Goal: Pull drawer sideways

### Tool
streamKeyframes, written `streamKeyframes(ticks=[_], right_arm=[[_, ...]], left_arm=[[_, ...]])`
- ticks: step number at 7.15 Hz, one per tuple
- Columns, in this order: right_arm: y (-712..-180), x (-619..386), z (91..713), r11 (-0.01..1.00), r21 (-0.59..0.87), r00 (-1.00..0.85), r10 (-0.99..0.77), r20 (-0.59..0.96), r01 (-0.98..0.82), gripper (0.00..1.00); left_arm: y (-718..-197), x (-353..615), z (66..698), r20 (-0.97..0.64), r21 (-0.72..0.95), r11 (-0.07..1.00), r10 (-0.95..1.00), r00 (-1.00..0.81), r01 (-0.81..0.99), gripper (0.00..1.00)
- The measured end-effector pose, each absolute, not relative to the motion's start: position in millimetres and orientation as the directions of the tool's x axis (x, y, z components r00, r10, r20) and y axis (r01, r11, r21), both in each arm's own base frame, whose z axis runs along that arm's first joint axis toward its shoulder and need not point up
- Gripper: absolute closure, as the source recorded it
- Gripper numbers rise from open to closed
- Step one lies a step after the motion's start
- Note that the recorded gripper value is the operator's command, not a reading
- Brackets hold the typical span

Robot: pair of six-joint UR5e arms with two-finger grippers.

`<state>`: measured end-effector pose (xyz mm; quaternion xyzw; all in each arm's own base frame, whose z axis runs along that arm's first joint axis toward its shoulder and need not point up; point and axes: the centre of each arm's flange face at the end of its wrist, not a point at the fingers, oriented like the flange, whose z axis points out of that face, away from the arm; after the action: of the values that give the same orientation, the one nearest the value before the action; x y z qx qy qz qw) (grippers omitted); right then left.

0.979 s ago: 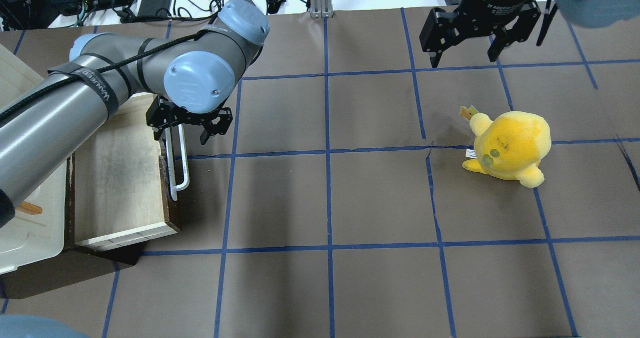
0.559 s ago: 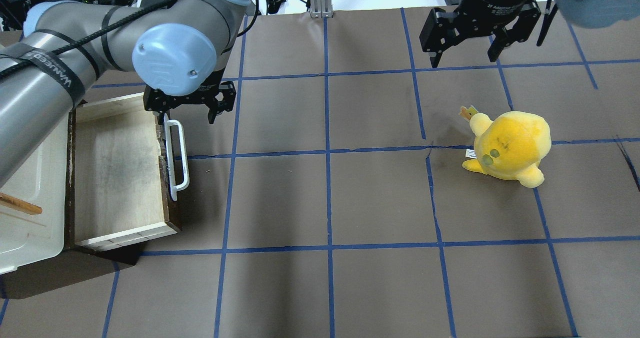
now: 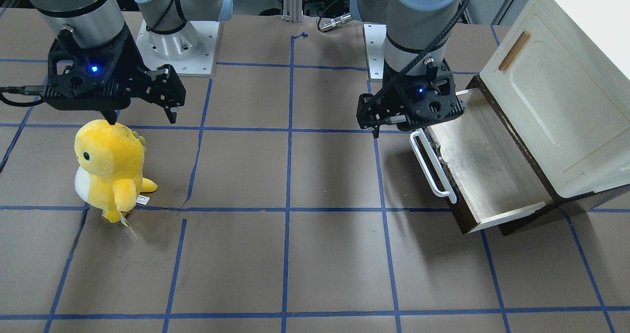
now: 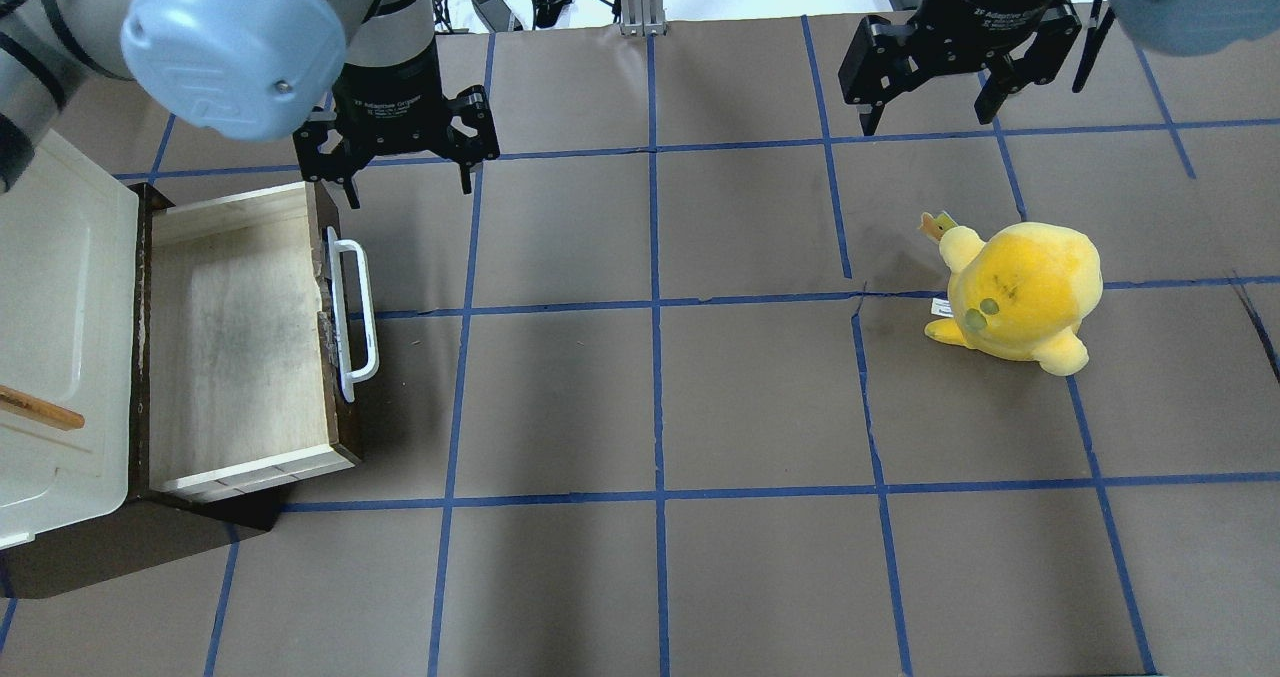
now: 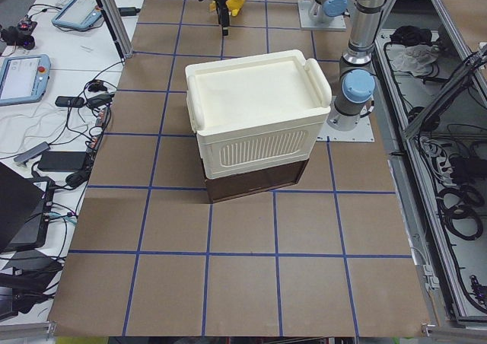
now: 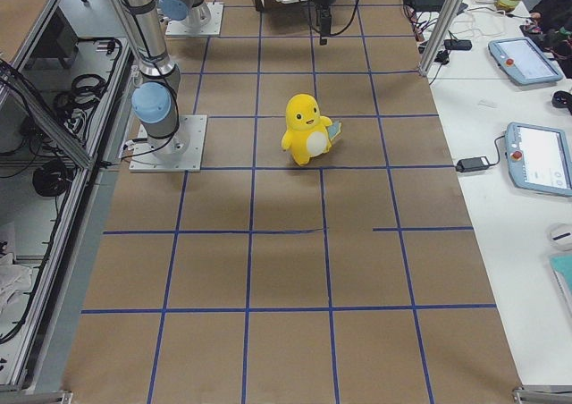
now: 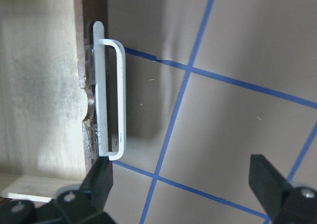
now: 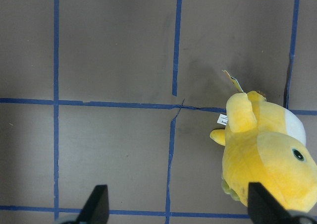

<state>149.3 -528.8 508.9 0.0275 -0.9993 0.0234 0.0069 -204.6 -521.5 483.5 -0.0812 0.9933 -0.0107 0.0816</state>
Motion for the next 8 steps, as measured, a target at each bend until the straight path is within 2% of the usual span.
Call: streamKeyframes(ticks=[5, 8], right_arm=[[-529, 149, 509, 0.997, -0.046, -0.998, -0.055, 0.016, -0.055, 0.0], [-529, 149, 509, 0.997, -0.046, -0.998, -0.055, 0.015, -0.055, 0.0]], left_arm=[[-512, -145, 519, -0.091, -0.066, 0.996, 0.06, -0.994, 0.066, 0.0], [-507, -110, 505, -0.04, -0.046, 0.995, 0.087, -0.995, 0.089, 0.0]])
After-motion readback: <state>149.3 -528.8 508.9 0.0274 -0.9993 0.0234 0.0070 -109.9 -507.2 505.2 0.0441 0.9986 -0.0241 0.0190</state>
